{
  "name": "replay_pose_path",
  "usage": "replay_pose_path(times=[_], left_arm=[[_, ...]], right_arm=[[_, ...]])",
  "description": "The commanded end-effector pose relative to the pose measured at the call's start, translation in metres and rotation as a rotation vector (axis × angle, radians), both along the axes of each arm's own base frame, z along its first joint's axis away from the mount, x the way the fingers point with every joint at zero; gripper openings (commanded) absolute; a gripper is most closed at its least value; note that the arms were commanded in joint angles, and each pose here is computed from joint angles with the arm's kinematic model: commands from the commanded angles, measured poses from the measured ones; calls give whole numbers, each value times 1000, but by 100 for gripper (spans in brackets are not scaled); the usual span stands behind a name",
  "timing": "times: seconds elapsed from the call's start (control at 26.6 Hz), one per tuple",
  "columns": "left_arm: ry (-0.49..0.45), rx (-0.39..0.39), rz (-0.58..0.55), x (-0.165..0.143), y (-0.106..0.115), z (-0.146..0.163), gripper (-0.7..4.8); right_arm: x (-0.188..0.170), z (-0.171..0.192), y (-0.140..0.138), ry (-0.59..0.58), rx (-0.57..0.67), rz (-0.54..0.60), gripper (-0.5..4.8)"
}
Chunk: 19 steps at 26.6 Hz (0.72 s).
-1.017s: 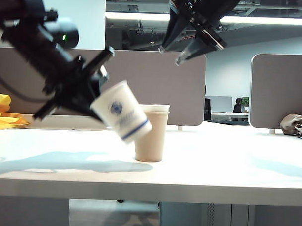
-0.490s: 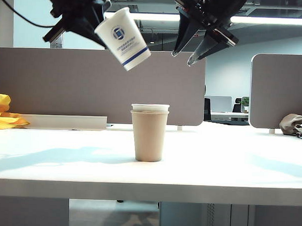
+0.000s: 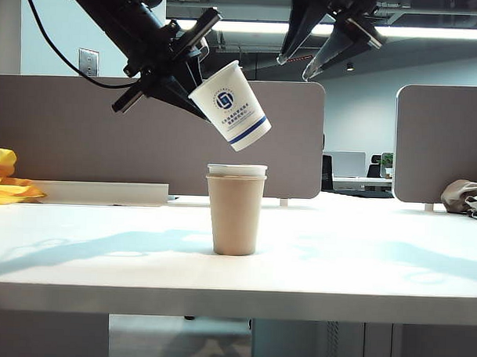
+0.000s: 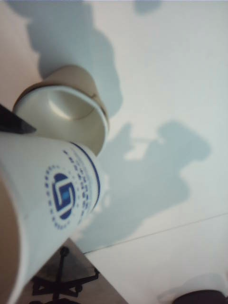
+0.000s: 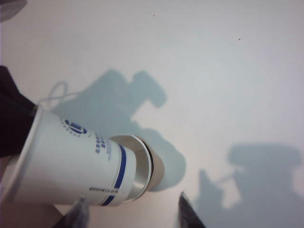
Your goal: Pick up all the paper cups on the table one by one and stack them together.
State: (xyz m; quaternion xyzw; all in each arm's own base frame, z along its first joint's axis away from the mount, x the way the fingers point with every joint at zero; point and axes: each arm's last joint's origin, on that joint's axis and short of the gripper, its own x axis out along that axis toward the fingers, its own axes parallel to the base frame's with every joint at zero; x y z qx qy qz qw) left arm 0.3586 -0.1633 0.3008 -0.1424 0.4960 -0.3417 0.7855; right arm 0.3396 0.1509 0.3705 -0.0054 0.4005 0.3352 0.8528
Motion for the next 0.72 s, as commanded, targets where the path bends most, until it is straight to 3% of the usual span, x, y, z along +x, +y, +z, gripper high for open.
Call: replay_pose_path(times=[0.04,0.72], left_arm=[[-18,12,19,5,-1,4,-6],[85,113,2,10,-2,-20,-6]], right_arm=[[-5,10,-3,-33,8,-4,241],[-21,31,-13,-93,17,-25,242]])
